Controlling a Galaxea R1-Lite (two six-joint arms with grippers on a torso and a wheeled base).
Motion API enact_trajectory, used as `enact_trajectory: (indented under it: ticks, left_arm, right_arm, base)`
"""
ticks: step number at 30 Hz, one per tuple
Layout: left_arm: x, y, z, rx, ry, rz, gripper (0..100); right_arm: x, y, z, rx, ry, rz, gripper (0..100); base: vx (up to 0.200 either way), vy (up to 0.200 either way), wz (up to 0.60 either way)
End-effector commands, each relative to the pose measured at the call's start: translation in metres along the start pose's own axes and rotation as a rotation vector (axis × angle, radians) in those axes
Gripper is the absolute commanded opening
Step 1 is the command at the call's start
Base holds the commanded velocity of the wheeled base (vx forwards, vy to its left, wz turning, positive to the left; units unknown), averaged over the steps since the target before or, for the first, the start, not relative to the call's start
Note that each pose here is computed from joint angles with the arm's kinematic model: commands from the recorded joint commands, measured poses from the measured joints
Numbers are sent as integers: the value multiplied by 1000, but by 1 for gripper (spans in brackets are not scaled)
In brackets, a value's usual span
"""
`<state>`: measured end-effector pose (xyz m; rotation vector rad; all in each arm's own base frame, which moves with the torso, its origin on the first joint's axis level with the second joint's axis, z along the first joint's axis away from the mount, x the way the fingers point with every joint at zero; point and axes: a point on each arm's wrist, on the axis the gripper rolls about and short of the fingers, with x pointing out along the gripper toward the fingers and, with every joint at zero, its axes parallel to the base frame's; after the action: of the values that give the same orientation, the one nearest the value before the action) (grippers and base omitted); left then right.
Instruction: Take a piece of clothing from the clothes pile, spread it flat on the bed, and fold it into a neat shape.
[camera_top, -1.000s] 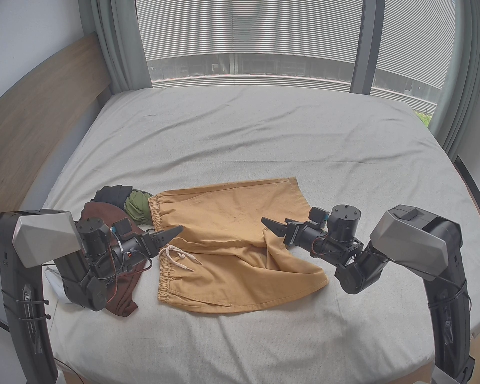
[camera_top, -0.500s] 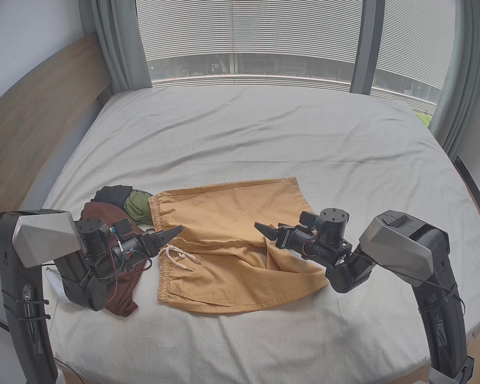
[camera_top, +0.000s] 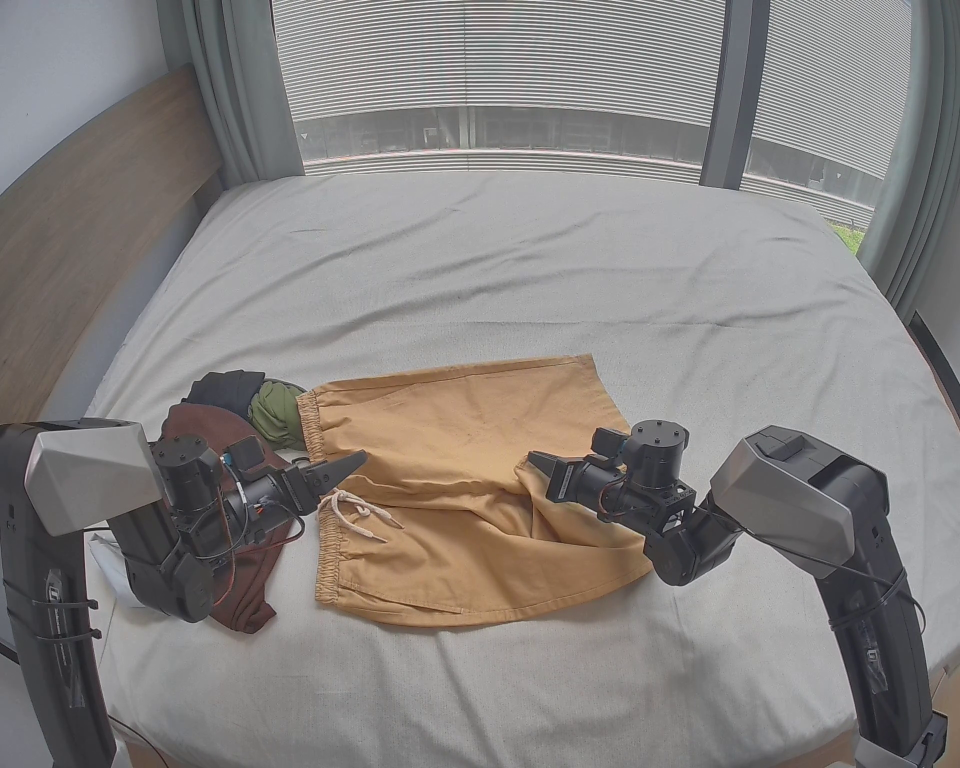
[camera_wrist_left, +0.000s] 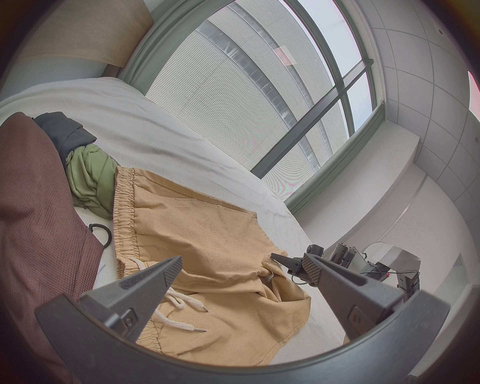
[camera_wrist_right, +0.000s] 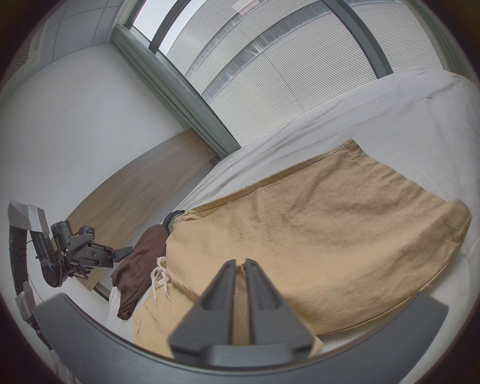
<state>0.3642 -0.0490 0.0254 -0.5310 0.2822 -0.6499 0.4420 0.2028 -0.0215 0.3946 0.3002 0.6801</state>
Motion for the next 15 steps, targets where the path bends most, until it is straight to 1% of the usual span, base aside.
enact_trajectory:
  ticks: [1, 9, 15]
  left_arm:
    - [0, 0, 0, 0, 0, 0, 100]
    - [0, -1, 0, 1, 0, -2, 100]
    - [0, -1, 0, 0, 1, -2, 100]
  right_arm:
    - [0, -3, -1, 0, 1, -6, 0]
    - [-4, -10, 8, -5, -22, -19, 0]
    - [-7, -6, 17, -15, -37, -14, 0]
  base:
    - [0, 0, 0]
    - [0, 0, 0]
    - [0, 0, 0]
